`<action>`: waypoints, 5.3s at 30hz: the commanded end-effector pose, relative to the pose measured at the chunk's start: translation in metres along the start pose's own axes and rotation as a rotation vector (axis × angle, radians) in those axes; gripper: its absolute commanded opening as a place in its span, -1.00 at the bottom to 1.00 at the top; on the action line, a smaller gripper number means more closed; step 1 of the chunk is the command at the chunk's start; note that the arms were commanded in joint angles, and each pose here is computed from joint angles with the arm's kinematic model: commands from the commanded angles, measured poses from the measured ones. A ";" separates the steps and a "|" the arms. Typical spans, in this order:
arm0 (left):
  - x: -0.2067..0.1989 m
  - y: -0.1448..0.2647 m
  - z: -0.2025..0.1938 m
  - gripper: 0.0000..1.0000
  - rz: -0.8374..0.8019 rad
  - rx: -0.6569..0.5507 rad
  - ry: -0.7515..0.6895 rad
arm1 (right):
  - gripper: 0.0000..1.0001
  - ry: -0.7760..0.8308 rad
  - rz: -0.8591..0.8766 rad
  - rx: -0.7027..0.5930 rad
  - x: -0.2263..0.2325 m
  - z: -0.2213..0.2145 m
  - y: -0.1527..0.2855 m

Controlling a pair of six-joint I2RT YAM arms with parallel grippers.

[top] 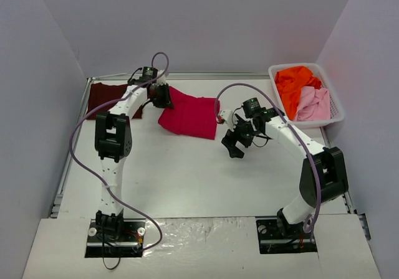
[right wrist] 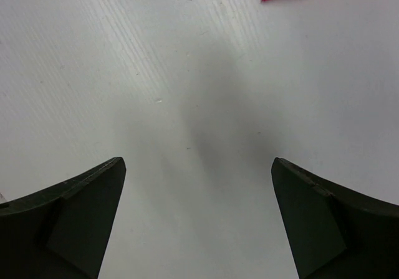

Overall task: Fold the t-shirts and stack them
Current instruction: Put the neatly folded tshirt into the corner of the board with the left arm

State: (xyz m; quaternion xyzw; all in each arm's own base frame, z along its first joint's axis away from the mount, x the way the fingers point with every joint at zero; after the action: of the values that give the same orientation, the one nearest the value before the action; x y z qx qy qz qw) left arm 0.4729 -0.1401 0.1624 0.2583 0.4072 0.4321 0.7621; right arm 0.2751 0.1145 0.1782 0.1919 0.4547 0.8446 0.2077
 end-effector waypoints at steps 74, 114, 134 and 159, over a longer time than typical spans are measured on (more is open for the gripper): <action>0.066 0.217 0.103 -0.95 0.870 -0.256 -0.347 | 1.00 -0.104 0.046 0.362 -0.005 -0.056 -0.077; 0.205 0.188 0.071 0.36 1.235 -0.112 -0.338 | 1.00 -0.145 0.068 0.514 -0.007 -0.082 -0.100; 0.076 0.271 -0.034 0.92 0.764 -0.413 -0.286 | 1.00 -0.133 -0.070 0.022 -0.012 0.004 -0.007; 0.097 0.192 -0.164 0.89 0.690 -0.593 -0.339 | 1.00 -0.391 -1.128 -0.900 -0.047 -0.068 -0.012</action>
State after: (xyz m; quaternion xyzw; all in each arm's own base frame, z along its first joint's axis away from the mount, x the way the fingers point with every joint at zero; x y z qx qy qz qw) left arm 0.2668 0.0425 0.1581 0.2714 0.0777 0.6916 0.6649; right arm 0.2618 0.0473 0.0982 0.0374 0.1763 0.6844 0.7065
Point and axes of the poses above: each gripper's point midway between its finger pads, its own y axis back along the fingers, its own x axis along the line the jaws close on, z = x × y, the point moved 10 cm from there along y, back along the fingers, and after that the axes turned 9 degrees about -y, right-handed, at the moved point
